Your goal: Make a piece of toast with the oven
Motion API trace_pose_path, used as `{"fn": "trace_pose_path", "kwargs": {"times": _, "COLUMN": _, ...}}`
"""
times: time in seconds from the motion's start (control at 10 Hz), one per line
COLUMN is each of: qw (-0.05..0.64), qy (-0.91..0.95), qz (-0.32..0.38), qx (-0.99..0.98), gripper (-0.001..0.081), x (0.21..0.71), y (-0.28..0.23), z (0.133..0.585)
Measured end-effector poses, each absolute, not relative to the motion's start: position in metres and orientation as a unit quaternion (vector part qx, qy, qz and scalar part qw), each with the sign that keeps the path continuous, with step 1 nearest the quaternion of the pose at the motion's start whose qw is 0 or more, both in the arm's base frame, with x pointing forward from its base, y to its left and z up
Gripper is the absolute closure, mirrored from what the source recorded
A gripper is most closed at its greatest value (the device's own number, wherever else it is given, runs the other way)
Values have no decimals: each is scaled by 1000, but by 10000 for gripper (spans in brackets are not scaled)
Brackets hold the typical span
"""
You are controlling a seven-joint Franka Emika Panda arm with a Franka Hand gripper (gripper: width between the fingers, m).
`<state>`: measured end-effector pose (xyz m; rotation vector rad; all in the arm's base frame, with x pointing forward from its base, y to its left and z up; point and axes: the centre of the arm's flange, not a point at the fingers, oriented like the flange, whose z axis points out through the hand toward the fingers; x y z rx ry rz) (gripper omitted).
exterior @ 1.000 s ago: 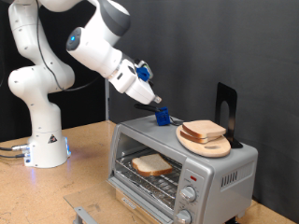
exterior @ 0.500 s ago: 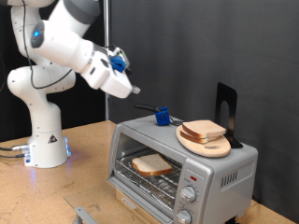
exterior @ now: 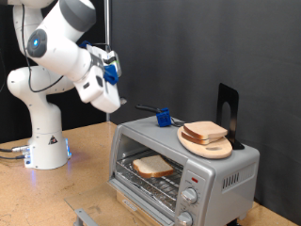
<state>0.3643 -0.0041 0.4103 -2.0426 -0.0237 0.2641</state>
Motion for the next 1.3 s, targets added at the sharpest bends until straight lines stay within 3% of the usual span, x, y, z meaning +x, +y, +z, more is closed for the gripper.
{"fn": "trace_pose_path", "kwargs": {"times": 0.2, "qw": 563, "qy": 61, "qz": 182, "qx": -804, "gripper": 124, "x": 349, "y": -35, "z": 400}}
{"fn": "trace_pose_path", "kwargs": {"times": 0.8, "qw": 637, "qy": 173, "qz": 101, "qx": -744, "gripper": 124, "x": 360, "y": -126, "z": 395}}
{"fn": "trace_pose_path", "kwargs": {"times": 1.3, "qw": 643, "qy": 219, "qz": 142, "qx": -720, "gripper": 124, "x": 398, "y": -169, "z": 376}}
